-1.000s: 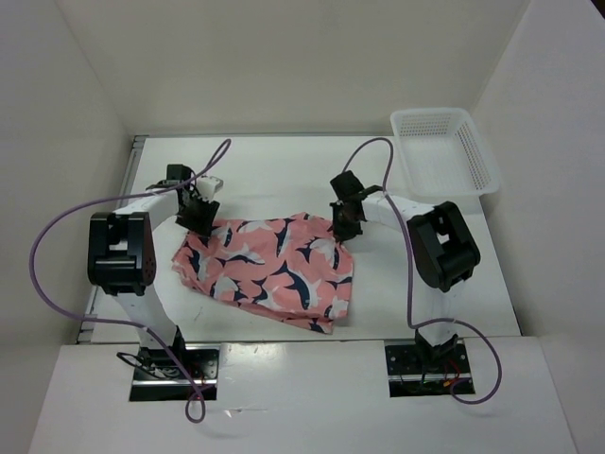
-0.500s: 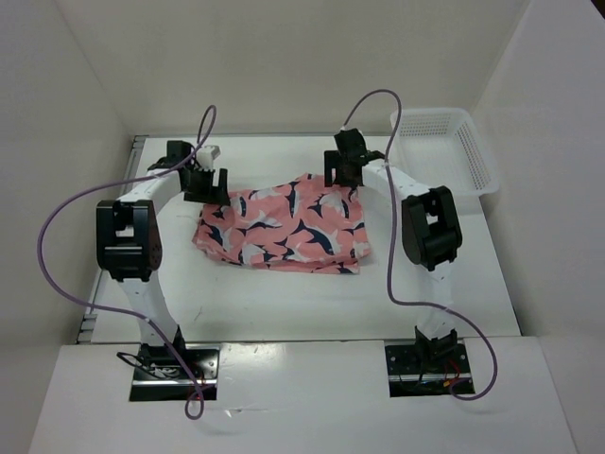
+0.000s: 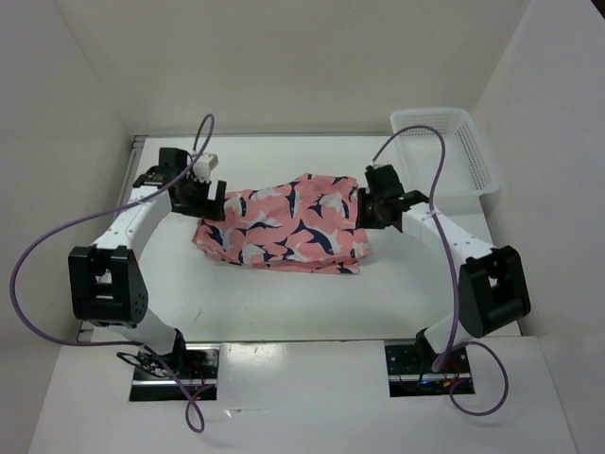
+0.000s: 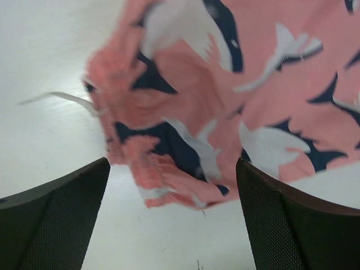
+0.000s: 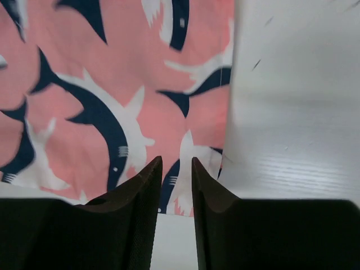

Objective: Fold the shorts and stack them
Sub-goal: Fold the shorts

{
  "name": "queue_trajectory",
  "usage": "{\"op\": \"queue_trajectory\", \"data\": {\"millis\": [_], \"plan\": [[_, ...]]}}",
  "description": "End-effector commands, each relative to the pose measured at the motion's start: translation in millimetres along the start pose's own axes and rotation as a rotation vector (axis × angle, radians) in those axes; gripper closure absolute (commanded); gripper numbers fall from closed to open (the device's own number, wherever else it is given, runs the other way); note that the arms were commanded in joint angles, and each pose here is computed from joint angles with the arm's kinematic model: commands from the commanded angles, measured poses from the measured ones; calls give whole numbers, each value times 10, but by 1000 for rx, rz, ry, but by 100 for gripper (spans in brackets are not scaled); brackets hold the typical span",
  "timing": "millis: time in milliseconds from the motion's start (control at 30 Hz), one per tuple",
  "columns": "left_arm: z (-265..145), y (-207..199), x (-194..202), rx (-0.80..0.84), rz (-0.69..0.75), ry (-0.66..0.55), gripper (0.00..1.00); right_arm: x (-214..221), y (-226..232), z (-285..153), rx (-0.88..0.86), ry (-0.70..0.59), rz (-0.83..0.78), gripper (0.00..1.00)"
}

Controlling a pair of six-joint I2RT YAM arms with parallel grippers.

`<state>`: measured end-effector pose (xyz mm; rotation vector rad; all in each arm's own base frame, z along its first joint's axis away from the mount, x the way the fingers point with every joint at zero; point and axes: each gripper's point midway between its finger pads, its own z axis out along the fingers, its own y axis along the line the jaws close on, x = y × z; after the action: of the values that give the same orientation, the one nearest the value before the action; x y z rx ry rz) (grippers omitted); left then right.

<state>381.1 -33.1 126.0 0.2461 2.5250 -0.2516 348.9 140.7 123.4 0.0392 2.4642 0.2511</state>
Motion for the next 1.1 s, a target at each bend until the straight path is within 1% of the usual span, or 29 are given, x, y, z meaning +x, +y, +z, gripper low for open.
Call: {"op": "queue_trajectory", "data": {"millis": [0,67,100,167,200,233,300,333,367,467,533,567,600,633,667,700,733,767,833,867,900,933,967,1000,1033,1067], "plan": [[72,-191,493,28,52,139,0,271,142,223,-102,65,-23,69],[150,-187,647,32,45,171,0,331,110,315,-98,78,-58,73],[173,-184,664,32,45,168,0,427,74,364,-90,99,-59,78],[293,-128,821,14,37,222,0,588,93,417,-117,147,-57,81],[375,-167,898,19,48,259,0,643,113,395,-130,172,-46,84],[406,-140,937,4,39,276,0,792,111,386,-131,213,-42,86],[475,-152,981,-22,68,300,0,963,78,314,-117,262,-37,87],[473,-126,983,-37,70,302,0,1030,59,284,-110,271,-10,87],[470,-93,987,-77,90,308,0,1031,59,284,-110,271,-9,89],[487,-48,1053,-124,114,336,0,1104,49,335,-92,295,-7,90],[506,-56,1075,-130,123,346,0,1191,120,348,-97,324,-33,90],[503,-40,1075,-139,125,347,0,1303,221,319,-126,361,-55,90],[503,-40,1075,-139,125,347,0,1377,334,289,-147,371,-92,90],[502,-40,1036,-140,125,338,0,1596,594,173,-206,399,-181,87],[461,-81,918,-124,126,300,0,1627,714,131,-235,388,-214,84],[442,-108,891,-111,125,288,0,1760,716,105,-231,422,-188,82],[399,-145,833,-96,124,271,0,1743,736,114,-235,414,-178,80],[336,-195,762,-76,125,238,0,1747,630,173,-174,406,-187,77],[243,-236,670,-63,127,205,0,1761,655,193,-181,419,-186,74],[209,-217,691,-59,113,219,0,1797,601,217,-155,432,-190,65],[147,-242,614,-51,115,199,0,1746,636,218,-161,420,-189,60],[111,-186,596,-60,99,201,0,1727,646,206,-161,421,-189,56],[-9,-111,569,-76,65,194,0,1665,658,179,-156,409,-190,54],[-68,-88,529,-72,62,183,0,1465,800,134,-197,366,-204,54],[-182,-62,487,-81,53,165,0,1362,902,65,-246,349,-232,54],[-257,-15,437,-69,43,144,0,1102,1115,-42,-320,297,-260,54]]}}
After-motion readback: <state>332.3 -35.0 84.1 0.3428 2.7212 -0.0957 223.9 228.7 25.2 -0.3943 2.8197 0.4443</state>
